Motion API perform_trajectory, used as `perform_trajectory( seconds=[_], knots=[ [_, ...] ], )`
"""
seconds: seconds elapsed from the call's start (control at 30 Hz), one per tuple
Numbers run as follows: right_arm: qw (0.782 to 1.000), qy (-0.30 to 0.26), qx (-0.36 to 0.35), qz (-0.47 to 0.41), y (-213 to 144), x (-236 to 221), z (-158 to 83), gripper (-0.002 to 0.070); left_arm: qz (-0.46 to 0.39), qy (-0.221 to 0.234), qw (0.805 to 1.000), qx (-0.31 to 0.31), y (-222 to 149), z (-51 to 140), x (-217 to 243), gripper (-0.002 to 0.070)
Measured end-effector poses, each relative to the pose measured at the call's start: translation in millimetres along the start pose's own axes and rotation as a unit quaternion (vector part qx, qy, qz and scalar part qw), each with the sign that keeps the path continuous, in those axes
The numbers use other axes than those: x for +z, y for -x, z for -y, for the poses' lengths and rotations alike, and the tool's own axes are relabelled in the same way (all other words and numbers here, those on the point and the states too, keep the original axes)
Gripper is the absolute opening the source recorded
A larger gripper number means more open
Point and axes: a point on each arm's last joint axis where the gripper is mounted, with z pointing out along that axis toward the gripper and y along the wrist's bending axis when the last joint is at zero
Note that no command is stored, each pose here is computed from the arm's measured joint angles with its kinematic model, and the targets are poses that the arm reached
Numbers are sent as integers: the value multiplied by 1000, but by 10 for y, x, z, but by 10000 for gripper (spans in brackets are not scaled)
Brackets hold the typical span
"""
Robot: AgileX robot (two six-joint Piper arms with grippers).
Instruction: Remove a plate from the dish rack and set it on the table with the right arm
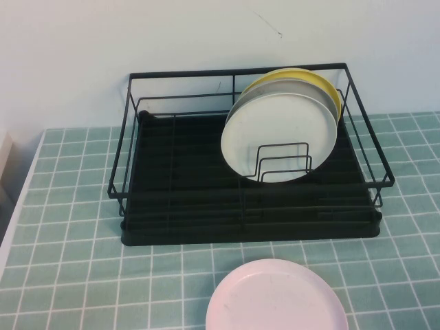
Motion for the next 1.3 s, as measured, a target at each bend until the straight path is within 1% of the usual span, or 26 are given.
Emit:
perform_trajectory(
  seconds=[1.13, 1.3],
  knots=[
    [1000, 1, 3, 0, 0, 0, -2, -1, 0, 0, 1000, 0, 0, 0, 0, -3],
    [1000, 1, 8, 18, 18, 7, -3, -1, 0, 0, 1000, 0, 0, 0, 0, -3]
  ],
)
